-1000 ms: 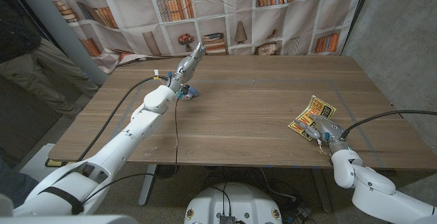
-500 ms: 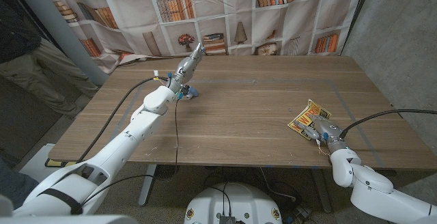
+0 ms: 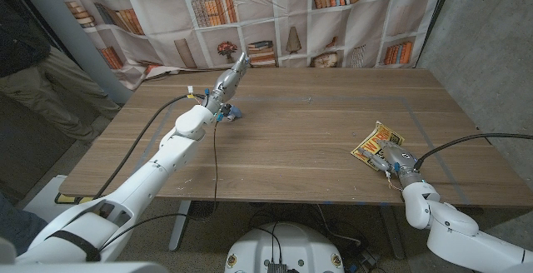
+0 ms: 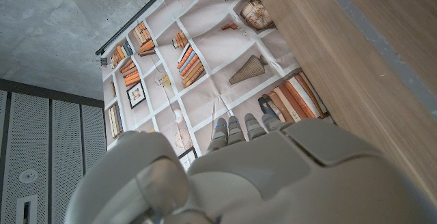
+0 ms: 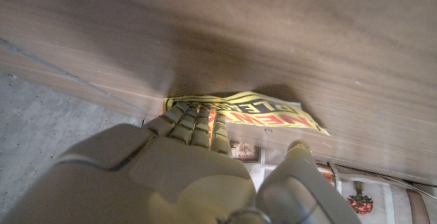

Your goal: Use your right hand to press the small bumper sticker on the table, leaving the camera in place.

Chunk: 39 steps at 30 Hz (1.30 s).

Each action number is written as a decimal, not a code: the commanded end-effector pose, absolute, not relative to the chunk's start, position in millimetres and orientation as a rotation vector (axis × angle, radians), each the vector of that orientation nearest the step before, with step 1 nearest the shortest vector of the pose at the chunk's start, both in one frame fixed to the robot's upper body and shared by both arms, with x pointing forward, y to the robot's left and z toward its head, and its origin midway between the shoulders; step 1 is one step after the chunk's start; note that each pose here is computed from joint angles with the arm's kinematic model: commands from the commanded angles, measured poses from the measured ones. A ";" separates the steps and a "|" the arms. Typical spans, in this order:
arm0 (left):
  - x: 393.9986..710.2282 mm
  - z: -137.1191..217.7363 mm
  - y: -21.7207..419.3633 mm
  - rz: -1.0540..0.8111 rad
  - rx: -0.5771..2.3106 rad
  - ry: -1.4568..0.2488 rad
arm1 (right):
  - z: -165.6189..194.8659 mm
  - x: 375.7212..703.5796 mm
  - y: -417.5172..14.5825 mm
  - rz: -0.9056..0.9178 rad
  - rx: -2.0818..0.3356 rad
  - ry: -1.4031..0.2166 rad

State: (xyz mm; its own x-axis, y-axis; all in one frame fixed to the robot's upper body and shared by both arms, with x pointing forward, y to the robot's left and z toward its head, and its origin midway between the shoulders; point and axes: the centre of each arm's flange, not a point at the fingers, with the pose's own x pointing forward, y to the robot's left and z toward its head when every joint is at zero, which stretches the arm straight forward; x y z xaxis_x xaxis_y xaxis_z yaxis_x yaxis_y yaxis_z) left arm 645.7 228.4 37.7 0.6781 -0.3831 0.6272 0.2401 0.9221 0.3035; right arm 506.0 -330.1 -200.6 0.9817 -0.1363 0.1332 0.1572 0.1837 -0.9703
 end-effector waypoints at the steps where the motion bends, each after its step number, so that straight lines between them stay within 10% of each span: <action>1: 646.8 36.1 224.5 -0.359 0.203 -0.742 | -183.9 496.2 -331.2 -0.255 -1.355 -0.062; 39: 653.2 41.8 225.9 -0.372 0.213 -0.739 | -108.7 481.7 -337.7 -0.413 -1.273 -0.292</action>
